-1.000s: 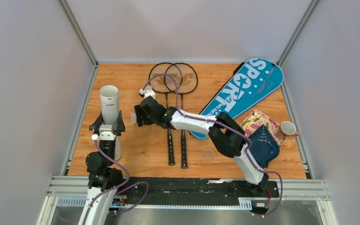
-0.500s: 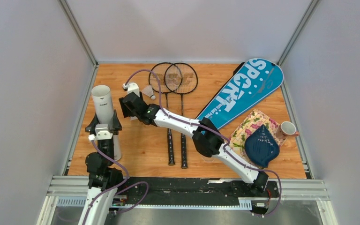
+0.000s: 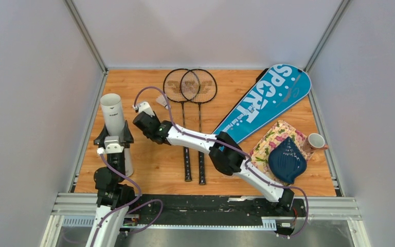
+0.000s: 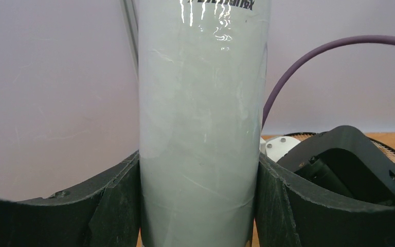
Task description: Pack up the badminton gear
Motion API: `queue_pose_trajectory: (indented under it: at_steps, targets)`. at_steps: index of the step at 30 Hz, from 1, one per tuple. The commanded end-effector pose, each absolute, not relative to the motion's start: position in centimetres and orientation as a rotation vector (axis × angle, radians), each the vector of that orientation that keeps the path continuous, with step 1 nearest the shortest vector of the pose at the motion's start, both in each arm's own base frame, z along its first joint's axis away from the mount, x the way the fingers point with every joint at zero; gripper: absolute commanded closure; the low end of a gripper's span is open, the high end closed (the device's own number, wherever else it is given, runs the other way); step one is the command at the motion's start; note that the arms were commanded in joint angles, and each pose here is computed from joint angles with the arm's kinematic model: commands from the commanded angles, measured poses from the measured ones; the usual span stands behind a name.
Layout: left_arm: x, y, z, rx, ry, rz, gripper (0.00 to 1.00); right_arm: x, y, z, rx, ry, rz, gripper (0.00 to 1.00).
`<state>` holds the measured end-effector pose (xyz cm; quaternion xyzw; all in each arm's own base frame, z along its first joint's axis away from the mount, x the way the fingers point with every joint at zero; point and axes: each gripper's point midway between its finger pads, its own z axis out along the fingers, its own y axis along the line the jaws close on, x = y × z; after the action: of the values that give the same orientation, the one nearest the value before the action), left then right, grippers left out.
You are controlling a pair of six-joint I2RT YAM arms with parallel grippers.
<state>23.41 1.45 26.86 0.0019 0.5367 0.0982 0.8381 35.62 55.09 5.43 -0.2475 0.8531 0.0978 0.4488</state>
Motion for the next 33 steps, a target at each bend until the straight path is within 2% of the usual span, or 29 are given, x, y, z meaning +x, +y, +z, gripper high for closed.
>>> queue_pose_trajectory:
  at_steps: [1, 6, 10, 12, 13, 14, 17, 18, 20, 21, 23, 24, 26, 33]
  targets:
    - [23.2, 1.8, 25.2, 0.003, 1.186, 0.224, 0.94, 35.6, 53.8, 11.9, -0.554, 2.062, 0.229, 0.65]
    - [23.5, 1.3, 24.9, 0.036, 1.195, 0.212, 0.94, 35.2, 51.1, 11.0, -0.559, 2.085, 0.111, 0.78]
    - [23.7, 0.7, 24.7, 0.061, 1.206, 0.193, 0.94, 35.1, 49.2, 11.3, -0.559, 2.076, 0.047, 1.0]
    - [23.9, -0.2, 24.4, 0.107, 1.214, 0.165, 0.94, 35.0, 48.0, 13.3, -0.528, 2.057, 0.039, 1.0]
    - [24.1, -0.7, 24.3, 0.134, 1.218, 0.15, 0.94, 34.4, 47.0, 12.3, -0.544, 2.078, 0.015, 1.0]
    - [24.1, -1.2, 24.3, 0.156, 1.214, 0.129, 0.94, 34.4, 46.4, 15.7, -0.502, 2.045, 0.071, 1.0]
    - [24.4, -4.2, 23.7, 0.298, 1.223, 0.017, 0.94, 33.5, 43.3, 16.2, -0.506, 2.086, 0.136, 1.0]
    - [24.2, -5.7, 23.7, 0.37, 1.208, -0.041, 0.95, 32.6, 42.5, 19.7, -0.495, 2.067, 0.253, 1.0]
    - [24.0, -7.1, 23.4, 0.426, 1.199, -0.1, 0.95, 32.8, 39.1, 19.3, -0.45, 2.128, 0.318, 1.0]
    - [23.6, -8.4, 23.3, 0.493, 1.179, -0.152, 0.95, 31.5, 38.6, 22.8, -0.459, 2.112, 0.495, 1.0]
    - [23.2, -9.7, 23.1, 0.549, 1.166, -0.205, 0.94, 31.9, 35.6, 23.7, -0.391, 2.14, 0.615, 1.0]
    - [22.6, -10.9, 22.9, 0.61, 1.149, -0.258, 0.94, 30.4, 35.9, 25.0, -0.447, 2.14, 0.778, 1.0]
    - [21.9, -12.2, 22.6, 0.672, 1.13, -0.323, 0.94, 29.8, 33.7, 28.7, -0.434, 2.083, 0.9, 1.0]
    - [19.7, -15.2, 21.7, 0.83, 1.097, -0.504, 0.94, 24.4, 33.5, 38.3, -0.581, 1.926, 1.218, 1.0]
